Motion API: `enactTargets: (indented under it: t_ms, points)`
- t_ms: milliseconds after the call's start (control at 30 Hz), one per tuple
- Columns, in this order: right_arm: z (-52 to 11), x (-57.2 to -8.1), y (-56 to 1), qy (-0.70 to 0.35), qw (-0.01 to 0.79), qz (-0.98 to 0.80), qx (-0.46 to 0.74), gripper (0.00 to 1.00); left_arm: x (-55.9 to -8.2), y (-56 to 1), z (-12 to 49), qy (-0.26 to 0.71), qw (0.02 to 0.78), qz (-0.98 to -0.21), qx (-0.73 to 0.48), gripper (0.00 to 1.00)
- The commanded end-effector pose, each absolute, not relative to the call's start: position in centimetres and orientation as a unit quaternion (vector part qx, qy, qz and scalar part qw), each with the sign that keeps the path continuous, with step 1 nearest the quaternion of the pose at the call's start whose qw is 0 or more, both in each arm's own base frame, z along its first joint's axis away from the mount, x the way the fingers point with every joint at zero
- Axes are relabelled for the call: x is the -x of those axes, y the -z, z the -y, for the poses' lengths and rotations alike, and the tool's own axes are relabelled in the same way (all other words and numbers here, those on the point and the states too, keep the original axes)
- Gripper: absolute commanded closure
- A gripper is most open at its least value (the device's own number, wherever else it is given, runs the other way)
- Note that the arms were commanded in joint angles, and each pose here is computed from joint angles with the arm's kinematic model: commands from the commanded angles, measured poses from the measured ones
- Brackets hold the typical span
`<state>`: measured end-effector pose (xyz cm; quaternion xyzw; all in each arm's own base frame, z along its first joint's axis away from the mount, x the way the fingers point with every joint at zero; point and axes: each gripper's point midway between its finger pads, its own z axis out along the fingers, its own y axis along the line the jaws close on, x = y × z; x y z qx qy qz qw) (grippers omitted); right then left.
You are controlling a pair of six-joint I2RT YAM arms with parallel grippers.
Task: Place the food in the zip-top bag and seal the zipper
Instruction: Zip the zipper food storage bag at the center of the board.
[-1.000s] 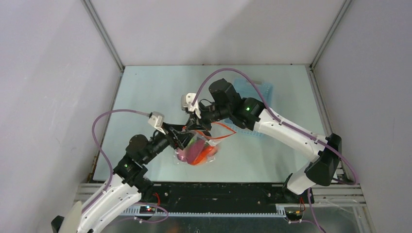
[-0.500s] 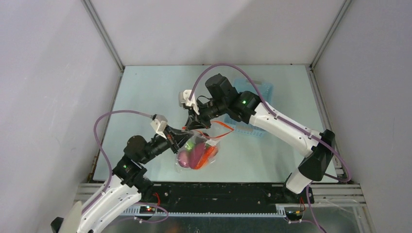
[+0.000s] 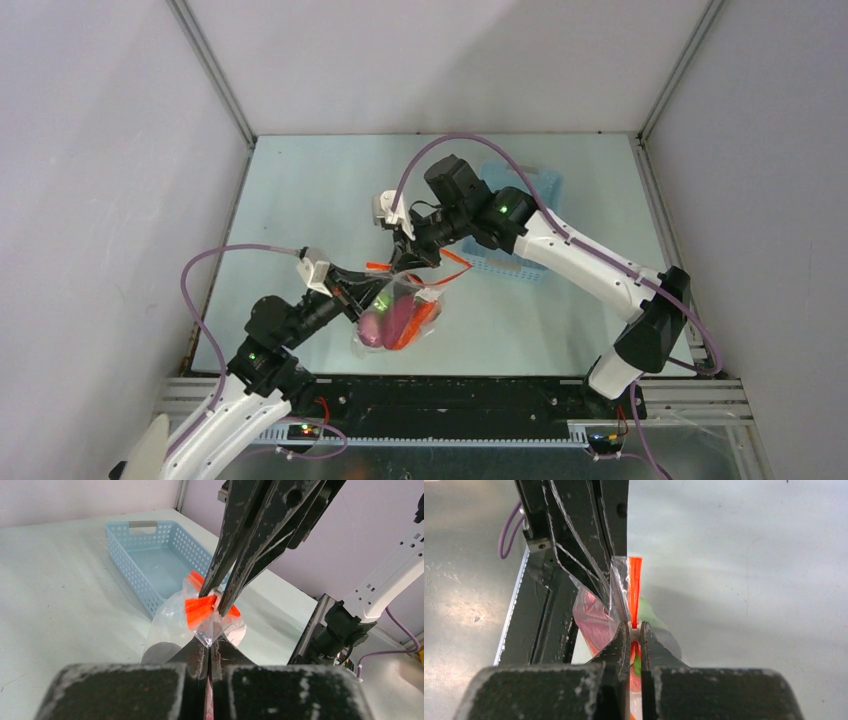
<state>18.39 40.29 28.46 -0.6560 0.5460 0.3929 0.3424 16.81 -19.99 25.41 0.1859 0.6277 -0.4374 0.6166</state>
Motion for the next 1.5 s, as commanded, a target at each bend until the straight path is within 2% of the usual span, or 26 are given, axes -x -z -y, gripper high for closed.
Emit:
enactTargets:
  t_ms: [0,233,500,900,1067,1167,1200,1233,1267,1300,1333,1467]
  points:
    - [-37.4,-19.0,-25.6,-0.345,0.315,-0.589,0.659,1.00,-17.3,-28.7,19.0,0.438,0.664,-0.587,-0.152,1.00]
    - [-33.1,-20.9,-22.8,-0.285,0.310,-0.658,0.624,1.00,-20.1,-27.8,15.7,0.377,0.689,-0.617,-0.047,1.00]
    - [-29.8,-22.0,-22.4,-0.261,0.324,-0.690,0.592,1.00,-20.7,-27.3,14.6,0.355,0.699,-0.620,-0.022,1.00]
    - [-24.5,-23.8,-19.0,-0.201,0.300,-0.768,0.529,1.00,-21.6,-26.5,11.5,0.303,0.716,-0.627,0.047,1.00]
    - [-23.7,-23.8,-19.4,-0.192,0.318,-0.772,0.516,1.00,-21.9,-26.4,11.3,0.296,0.715,-0.631,0.053,1.00]
    - [-23.6,-24.4,-20.9,-0.185,0.359,-0.770,0.494,0.98,-22.0,-26.3,11.1,0.293,0.714,-0.633,0.060,1.00]
    - [-23.4,-24.9,-21.3,-0.178,0.371,-0.779,0.473,0.92,-22.1,-26.3,11.1,0.293,0.714,-0.633,0.063,1.00]
    - [-23.6,-25.4,-22.6,-0.177,0.398,-0.774,0.460,0.69,-22.3,-26.2,10.9,0.289,0.714,-0.634,0.071,1.00]
    - [-23.3,-25.9,-23.2,-0.167,0.413,-0.782,0.435,0.33,-22.4,-26.2,10.7,0.287,0.714,-0.633,0.079,1.00]
    - [-23.2,-26.3,-24.7,-0.164,0.443,-0.776,0.418,0.17,-23.0,-25.9,10.1,0.275,0.713,-0.636,0.105,1.00]
    - [-22.6,-27.1,-25.4,-0.148,0.463,-0.786,0.383,0.05,-23.3,-25.9,9.7,0.268,0.714,-0.635,0.121,1.00]
    - [-19.3,-29.1,-30.1,-0.126,0.572,-0.778,0.228,0.01,-25.7,-24.3,6.5,0.171,0.704,-0.653,0.223,1.00]
